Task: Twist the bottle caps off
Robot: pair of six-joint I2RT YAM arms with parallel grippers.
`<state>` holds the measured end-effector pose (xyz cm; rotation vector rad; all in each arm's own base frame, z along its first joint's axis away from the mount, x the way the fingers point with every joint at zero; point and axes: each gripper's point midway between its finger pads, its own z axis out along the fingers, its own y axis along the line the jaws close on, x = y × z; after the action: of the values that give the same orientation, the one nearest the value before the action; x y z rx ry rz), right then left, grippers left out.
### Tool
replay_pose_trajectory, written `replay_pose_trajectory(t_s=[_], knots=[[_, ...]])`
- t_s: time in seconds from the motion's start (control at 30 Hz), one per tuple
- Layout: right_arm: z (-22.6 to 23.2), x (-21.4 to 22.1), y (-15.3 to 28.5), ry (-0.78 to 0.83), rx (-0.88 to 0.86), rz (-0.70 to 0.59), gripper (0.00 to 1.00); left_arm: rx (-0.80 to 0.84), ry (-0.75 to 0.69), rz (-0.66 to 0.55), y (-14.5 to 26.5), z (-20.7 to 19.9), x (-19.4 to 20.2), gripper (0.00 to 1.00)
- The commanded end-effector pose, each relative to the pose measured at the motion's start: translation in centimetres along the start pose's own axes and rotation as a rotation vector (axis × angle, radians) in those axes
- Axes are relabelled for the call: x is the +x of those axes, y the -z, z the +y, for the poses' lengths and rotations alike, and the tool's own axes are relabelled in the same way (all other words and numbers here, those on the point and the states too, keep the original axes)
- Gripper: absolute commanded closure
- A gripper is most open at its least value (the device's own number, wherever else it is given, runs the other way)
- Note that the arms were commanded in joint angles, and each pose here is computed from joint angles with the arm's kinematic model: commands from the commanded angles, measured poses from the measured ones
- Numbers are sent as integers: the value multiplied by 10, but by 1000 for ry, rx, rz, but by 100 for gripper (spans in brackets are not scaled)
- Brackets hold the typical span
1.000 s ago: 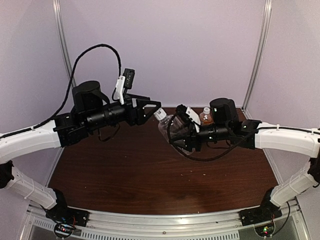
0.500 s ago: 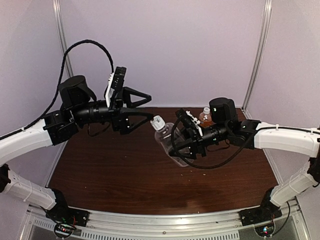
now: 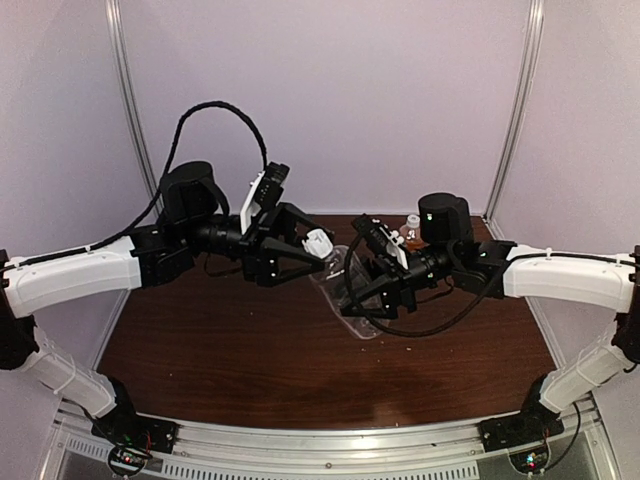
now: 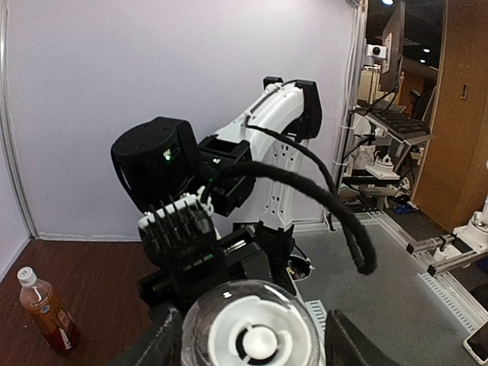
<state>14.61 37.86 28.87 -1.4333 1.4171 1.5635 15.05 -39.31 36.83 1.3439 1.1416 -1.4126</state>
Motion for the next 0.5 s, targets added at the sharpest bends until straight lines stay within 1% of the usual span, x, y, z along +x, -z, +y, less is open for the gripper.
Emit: replay_pose_trajectory(t_s=[0.0,0.27,0.33,0.47], knots=[[6,-11,0,33,-38,-25,50,69,-89,-83,2,-11,-33,37],[4,-9,-1,27,-37,-20,50,65,-76,-89,2,-9,-30,46],[4,-8,-1,27,-34,-20,50,62,-73,-88,2,-9,-30,51],[3,-8,0,27,-24,-20,51,44,-65,-86,1,-4,-28,64]])
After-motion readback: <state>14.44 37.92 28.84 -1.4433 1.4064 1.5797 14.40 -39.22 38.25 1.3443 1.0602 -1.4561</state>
